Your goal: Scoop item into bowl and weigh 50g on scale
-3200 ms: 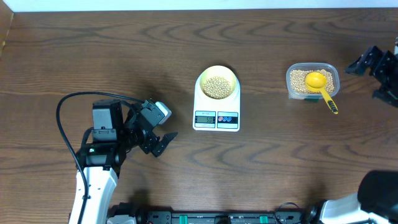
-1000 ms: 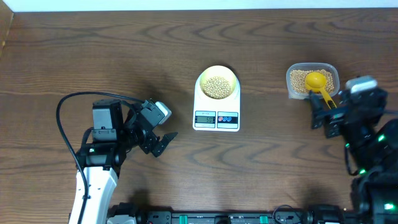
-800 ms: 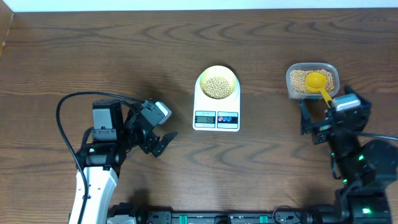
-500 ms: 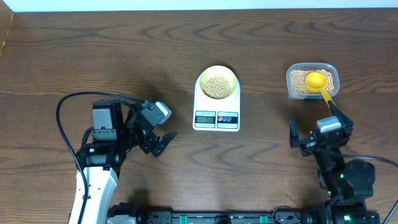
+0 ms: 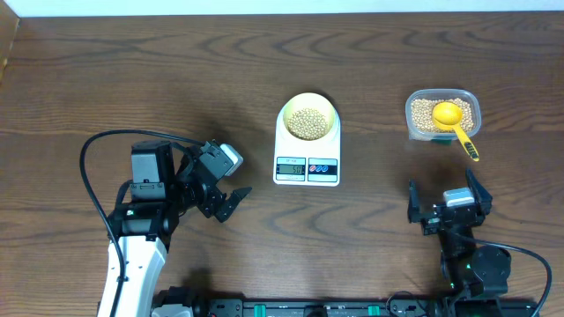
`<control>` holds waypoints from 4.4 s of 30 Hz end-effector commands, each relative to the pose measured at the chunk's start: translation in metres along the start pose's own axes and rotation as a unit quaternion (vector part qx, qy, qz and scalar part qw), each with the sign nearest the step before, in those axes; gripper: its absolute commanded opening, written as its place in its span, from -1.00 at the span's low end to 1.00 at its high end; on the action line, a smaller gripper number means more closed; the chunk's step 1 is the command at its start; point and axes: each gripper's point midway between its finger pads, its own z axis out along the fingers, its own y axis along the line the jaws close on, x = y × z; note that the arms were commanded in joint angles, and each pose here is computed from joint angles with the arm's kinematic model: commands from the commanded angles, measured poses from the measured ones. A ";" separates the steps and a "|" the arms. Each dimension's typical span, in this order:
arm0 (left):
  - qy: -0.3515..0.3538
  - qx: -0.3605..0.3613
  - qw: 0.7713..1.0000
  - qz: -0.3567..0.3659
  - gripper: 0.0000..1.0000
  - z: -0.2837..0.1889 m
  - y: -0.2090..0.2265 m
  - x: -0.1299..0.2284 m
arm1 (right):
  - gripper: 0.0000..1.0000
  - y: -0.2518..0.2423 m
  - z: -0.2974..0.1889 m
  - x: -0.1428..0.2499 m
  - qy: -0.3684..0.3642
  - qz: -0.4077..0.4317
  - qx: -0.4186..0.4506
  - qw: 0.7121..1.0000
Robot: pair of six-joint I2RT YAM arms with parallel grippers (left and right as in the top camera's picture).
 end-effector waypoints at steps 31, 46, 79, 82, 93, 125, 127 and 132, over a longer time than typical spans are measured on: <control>0.000 -0.003 1.000 0.007 0.95 0.000 0.001 -0.001 | 0.99 -0.016 -0.001 0.007 0.015 -0.005 0.042 0.999; 0.000 -0.003 1.000 0.007 0.95 0.000 0.001 -0.001 | 0.99 -0.016 -0.001 0.007 0.015 -0.005 0.042 0.999; -0.183 -0.289 0.925 -0.165 0.95 -0.091 0.058 -0.040 | 0.99 -0.016 -0.001 0.007 0.015 -0.005 0.042 0.999; -0.211 -0.301 0.917 -0.152 0.95 -0.095 0.048 -0.030 | 0.98 -0.016 -0.001 0.007 0.015 -0.005 0.042 0.999; -0.265 -0.338 0.894 -0.129 0.95 -0.081 0.036 0.015 | 0.98 -0.016 -0.001 0.007 0.015 -0.005 0.042 0.999; -0.248 -0.354 0.891 -0.141 0.95 -0.054 0.039 0.055 | 0.98 -0.016 -0.001 0.007 0.015 -0.005 0.042 0.999; -0.248 -0.354 0.891 -0.141 0.95 -0.054 0.039 0.055 | 0.99 -0.016 -0.001 0.007 0.015 -0.005 0.042 0.999; -0.248 -0.354 0.891 -0.141 0.95 -0.054 0.039 0.055 | 0.99 -0.016 -0.001 0.007 0.015 -0.005 0.042 0.999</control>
